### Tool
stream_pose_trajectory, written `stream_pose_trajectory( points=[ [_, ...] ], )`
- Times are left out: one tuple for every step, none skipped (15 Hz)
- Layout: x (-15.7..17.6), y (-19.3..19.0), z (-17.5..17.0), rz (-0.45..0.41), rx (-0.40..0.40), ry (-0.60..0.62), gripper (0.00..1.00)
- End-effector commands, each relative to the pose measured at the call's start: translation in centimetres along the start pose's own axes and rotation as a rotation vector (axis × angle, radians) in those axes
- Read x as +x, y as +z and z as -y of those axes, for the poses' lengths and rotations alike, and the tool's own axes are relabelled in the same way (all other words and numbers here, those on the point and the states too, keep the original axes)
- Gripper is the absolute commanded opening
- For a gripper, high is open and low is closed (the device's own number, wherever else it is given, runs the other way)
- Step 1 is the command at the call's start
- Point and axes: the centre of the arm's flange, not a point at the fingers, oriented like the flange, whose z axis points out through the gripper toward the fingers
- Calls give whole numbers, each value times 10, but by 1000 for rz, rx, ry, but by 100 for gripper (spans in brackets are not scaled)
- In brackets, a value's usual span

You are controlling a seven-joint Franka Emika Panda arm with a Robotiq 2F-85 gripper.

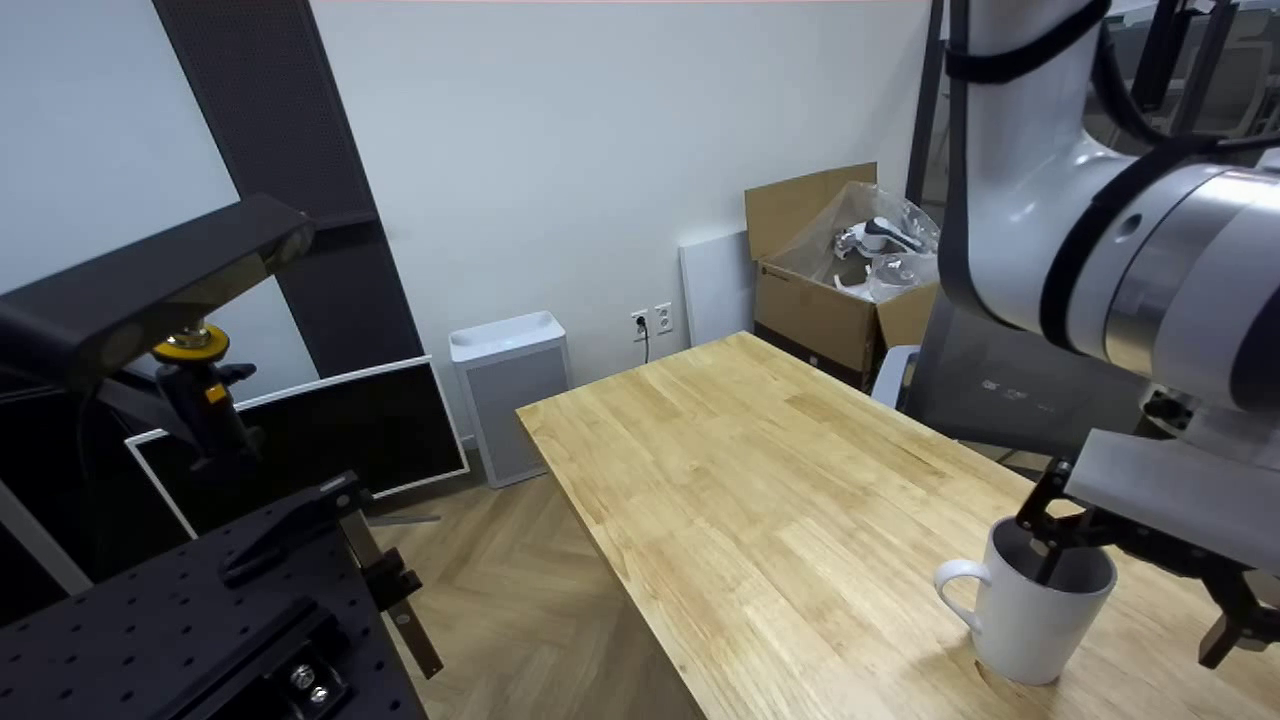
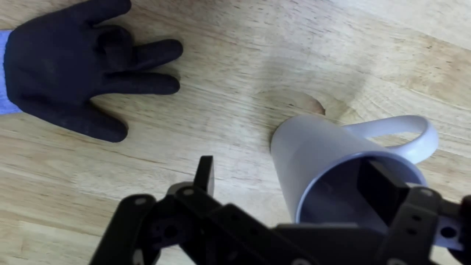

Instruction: Move the cup backward near the edge of the table

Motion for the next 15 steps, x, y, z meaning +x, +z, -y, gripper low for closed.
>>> stream_pose_trajectory(
  points=[
    [12,13,-2,-13,-28,6,100],
    [12,17,-1,-22,-38,11,100],
    [14,21,0,-28,-42,12,100],
    [16,26,2,-25,-42,11,100],
    [18,31,4,-22,-41,11,100],
    [19,35,6,-18,-41,11,100],
    [20,39,8,-12,-40,9,100],
    [22,43,10,-7,-41,5,100],
    [23,46,13,-4,-42,2,75],
    [23,49,14,-2,-44,1,75],
    [25,50,16,1,-48,0,67],
    [26,51,17,5,-49,0,60],
    [26,52,17,9,-51,1,53],
    [26,53,18,13,-55,1,45],
    [27,55,18,18,-57,0,39]
  ],
)
